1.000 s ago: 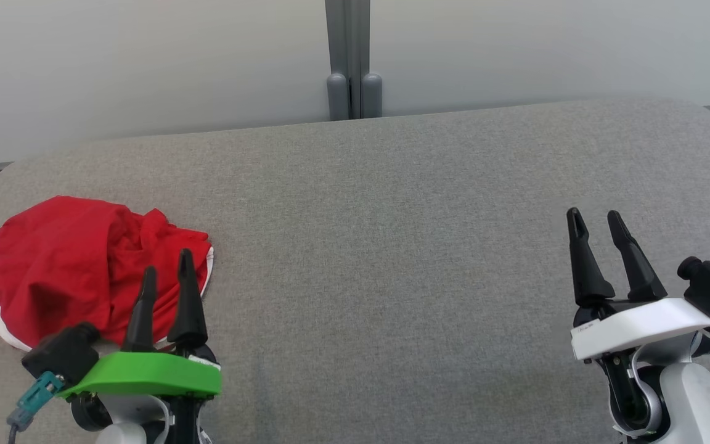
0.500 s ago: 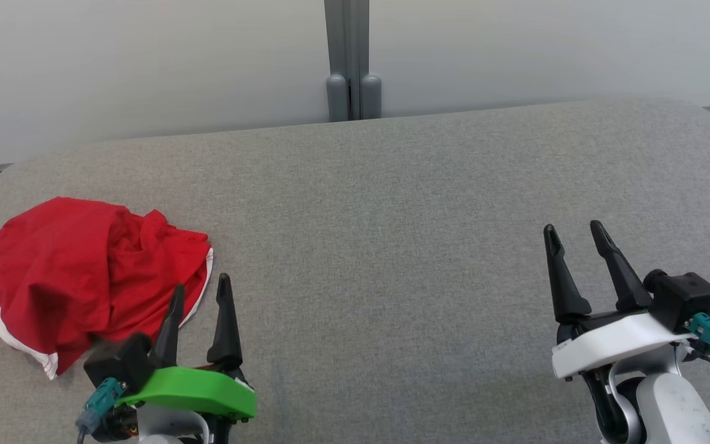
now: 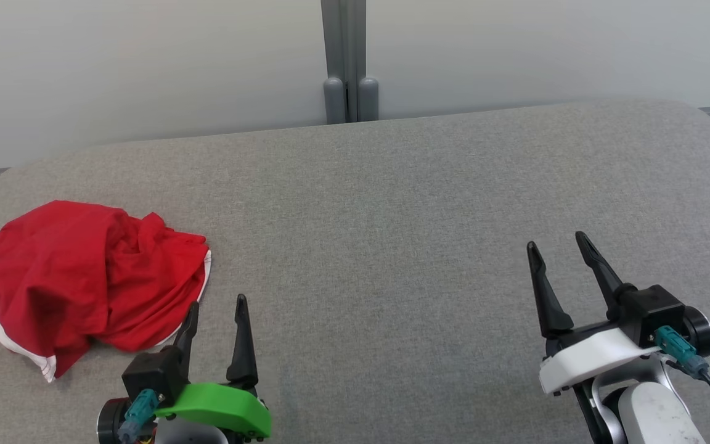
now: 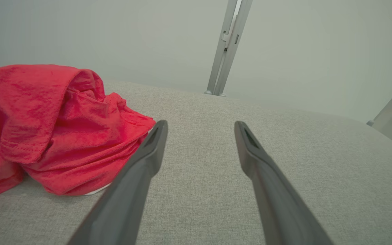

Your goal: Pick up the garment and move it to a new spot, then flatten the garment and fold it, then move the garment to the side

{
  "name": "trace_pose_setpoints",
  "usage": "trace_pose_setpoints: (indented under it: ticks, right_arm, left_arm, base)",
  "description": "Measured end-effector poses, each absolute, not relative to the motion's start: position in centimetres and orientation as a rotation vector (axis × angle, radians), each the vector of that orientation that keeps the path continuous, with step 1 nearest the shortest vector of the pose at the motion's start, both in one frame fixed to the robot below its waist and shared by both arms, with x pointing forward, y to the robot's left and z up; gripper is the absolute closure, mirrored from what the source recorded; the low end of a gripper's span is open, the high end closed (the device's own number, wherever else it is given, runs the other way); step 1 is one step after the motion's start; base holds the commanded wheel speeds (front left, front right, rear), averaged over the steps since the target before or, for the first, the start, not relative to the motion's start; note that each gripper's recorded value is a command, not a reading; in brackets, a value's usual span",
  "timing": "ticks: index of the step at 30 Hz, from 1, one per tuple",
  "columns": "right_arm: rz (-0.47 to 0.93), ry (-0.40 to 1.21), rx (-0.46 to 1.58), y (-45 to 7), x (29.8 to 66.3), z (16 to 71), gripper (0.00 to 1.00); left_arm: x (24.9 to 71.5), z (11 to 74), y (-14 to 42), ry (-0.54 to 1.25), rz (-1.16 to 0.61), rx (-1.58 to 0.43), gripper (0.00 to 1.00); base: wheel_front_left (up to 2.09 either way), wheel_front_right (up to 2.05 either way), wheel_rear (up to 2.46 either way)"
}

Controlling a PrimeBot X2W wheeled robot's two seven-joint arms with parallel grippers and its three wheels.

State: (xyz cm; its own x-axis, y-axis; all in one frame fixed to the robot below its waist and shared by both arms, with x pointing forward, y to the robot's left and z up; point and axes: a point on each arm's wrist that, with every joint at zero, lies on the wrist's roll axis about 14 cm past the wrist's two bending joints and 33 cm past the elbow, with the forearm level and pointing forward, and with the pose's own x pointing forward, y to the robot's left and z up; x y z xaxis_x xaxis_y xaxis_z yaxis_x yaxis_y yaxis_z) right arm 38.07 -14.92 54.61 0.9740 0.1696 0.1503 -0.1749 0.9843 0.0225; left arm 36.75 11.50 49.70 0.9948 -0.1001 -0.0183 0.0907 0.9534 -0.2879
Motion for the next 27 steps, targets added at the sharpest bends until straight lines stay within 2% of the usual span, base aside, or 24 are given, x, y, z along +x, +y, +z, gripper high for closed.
trace_pose_setpoints:
  ticks: [14,27]
  right_arm:
    - [0.193,-0.199,-0.033,-14.0,37.9,55.6,0.0]
    - [0.209,-0.237,-0.062,-13.4,37.7,56.3,0.0]
  left_arm:
    - [36.8,51.2,10.4,-0.043,-0.129,-0.175,0.0]
    - [36.6,51.6,10.3,-0.071,-0.141,-0.169,0.0]
  base:
    - [0.0,0.0,0.0]
    - [0.0,0.0,0.0]
